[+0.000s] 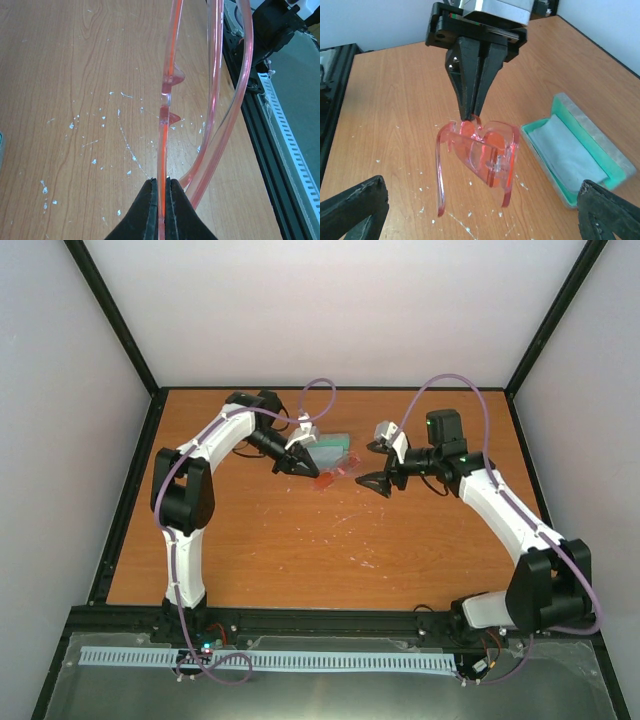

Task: Organize the sunglasses
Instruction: Fold the sunglasses.

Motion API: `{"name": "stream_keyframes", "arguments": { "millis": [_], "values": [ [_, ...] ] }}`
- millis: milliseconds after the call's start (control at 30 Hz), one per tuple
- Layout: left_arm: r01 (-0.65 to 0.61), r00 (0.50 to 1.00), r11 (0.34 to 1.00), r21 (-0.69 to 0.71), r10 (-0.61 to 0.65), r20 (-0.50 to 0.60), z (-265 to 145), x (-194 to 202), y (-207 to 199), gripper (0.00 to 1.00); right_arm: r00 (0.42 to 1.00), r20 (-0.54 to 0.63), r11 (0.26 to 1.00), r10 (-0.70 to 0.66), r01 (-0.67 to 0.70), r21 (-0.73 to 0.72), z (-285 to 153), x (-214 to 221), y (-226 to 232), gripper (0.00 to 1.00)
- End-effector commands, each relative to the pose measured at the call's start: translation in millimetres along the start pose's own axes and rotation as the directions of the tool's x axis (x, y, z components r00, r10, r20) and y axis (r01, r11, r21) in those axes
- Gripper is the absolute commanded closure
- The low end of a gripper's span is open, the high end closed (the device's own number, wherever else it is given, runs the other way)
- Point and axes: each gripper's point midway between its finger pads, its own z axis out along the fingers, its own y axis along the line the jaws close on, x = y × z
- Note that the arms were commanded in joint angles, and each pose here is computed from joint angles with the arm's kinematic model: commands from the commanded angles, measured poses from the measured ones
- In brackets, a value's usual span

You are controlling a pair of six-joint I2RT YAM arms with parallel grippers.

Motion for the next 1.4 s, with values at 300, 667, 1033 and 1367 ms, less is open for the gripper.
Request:
{"name": "stream_keyframes", "arguments": {
  "millis": [300,667,1033,1367],
  "values": [
    [-0.019,0.998,1.000,0.019,0.018,0.060,-6,-17,-13,0.99,0.997,0.078,0.970,-0.022,0.040,-0.239,17,-22,0,0.02],
    [-0.030,0.998,0.999,0.017,0.029,0.062,-6,-19,-13,0.99,0.999,0.026,0.961,0.028,-0.020,-0.277,22,-12,1,0.15],
    [-0.040,0.997,0.999,0.018,0.038,0.067,-5,-24,-12,0.99,0.999,0.002,0.953,0.051,-0.048,-0.300,36,-9,2,0.28],
    [-0.041,0.996,0.999,0.020,0.039,0.075,-6,-27,-13,0.99,0.998,-0.013,0.948,0.056,-0.057,-0.313,47,-10,1,0.48]
  ]
}}
